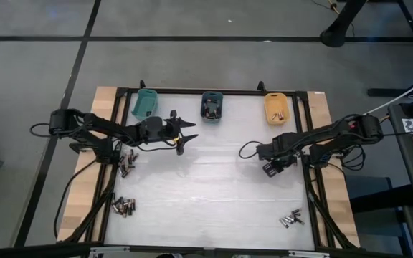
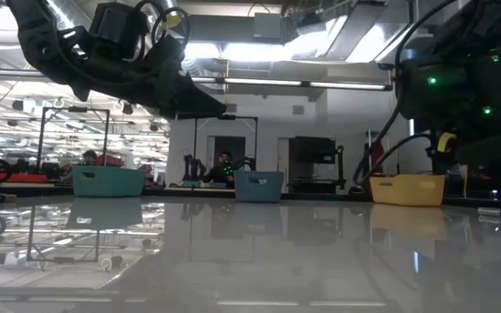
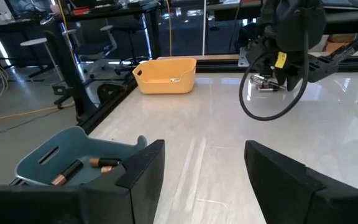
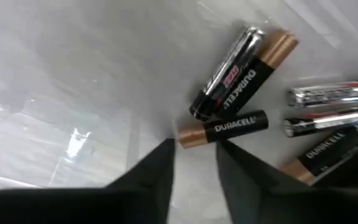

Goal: Sort batteries
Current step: Put the silver battery into the yellow bin

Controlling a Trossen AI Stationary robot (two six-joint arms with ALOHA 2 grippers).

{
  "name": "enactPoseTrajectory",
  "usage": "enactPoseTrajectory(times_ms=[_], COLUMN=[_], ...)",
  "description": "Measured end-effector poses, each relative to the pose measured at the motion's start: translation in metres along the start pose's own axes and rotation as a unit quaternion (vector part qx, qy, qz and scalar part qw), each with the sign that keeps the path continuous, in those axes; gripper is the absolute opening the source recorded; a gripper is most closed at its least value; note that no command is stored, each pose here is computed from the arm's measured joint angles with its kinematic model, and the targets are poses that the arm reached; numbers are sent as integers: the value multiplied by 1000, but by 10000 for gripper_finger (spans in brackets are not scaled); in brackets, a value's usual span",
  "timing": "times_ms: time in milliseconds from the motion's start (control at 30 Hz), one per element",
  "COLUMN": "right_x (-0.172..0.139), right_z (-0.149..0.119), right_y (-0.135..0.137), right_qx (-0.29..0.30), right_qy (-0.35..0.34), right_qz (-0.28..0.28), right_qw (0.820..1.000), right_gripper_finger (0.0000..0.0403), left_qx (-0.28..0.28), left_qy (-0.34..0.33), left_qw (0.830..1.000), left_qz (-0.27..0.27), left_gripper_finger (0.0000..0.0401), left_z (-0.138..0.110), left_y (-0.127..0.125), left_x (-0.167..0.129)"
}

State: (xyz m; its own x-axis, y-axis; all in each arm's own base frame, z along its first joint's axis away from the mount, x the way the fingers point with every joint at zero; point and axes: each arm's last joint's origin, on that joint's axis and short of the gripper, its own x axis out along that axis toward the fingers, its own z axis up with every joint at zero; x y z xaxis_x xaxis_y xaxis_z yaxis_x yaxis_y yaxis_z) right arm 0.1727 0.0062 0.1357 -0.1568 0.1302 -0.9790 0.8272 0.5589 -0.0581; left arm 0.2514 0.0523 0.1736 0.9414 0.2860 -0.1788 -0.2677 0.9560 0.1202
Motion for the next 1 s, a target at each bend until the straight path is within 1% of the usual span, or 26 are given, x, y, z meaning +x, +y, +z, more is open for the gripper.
enactPoseTrajectory(times_ms=[133, 200, 300, 400, 467, 533, 600, 633, 733, 800, 867, 1000], right_x=[0, 0, 0, -5, -14, -24, -35, -42, -57, -62, -63, -59], right_z=[2, 2, 1, 1, 5, 7, 10, 12, 16, 18, 20, 24], right_y=[3, 4, 5, 8, 15, 20, 24, 28, 35, 39, 42, 46], right_qx=[-5, -3, 6, 0, -19, -35, -42, -45, -47, -48, -50, -50], right_qy=[-4, -4, 11, 28, 13, -9, -31, -46, -78, -97, -110, -130], right_qz=[21, 24, 33, 44, 65, 66, 62, 70, 77, 93, 109, 112], right_qw=[1000, 1000, 999, 999, 998, 997, 997, 995, 993, 990, 987, 984], right_gripper_finger=[31, 10, 26, 38, 36, 26, 13, 8, 5, 15, 34, 97], left_qx=[0, 0, -6, -10, -10, -9, -9, -9, -9, -9, -9, -9], left_qy=[0, 0, 0, 0, 0, 0, 0, 0, 0, 0, 0, 0], left_qw=[1000, 1000, 1000, 1000, 1000, 1000, 1000, 1000, 1000, 1000, 1000, 1000], left_qz=[0, 0, 0, 0, 0, 0, 0, 0, 0, 0, 0, 0], left_gripper_finger=[210, 210, 210, 210, 210, 210, 210, 210, 210, 210, 210, 210], left_z=[0, 0, 0, 0, 0, 0, 0, 0, 0, 0, 0, 0], left_y=[0, 0, 0, 0, 0, 0, 0, 0, 0, 0, 0, 0], left_x=[0, 0, 0, 0, 0, 0, 0, 0, 0, 0, 0, 0])
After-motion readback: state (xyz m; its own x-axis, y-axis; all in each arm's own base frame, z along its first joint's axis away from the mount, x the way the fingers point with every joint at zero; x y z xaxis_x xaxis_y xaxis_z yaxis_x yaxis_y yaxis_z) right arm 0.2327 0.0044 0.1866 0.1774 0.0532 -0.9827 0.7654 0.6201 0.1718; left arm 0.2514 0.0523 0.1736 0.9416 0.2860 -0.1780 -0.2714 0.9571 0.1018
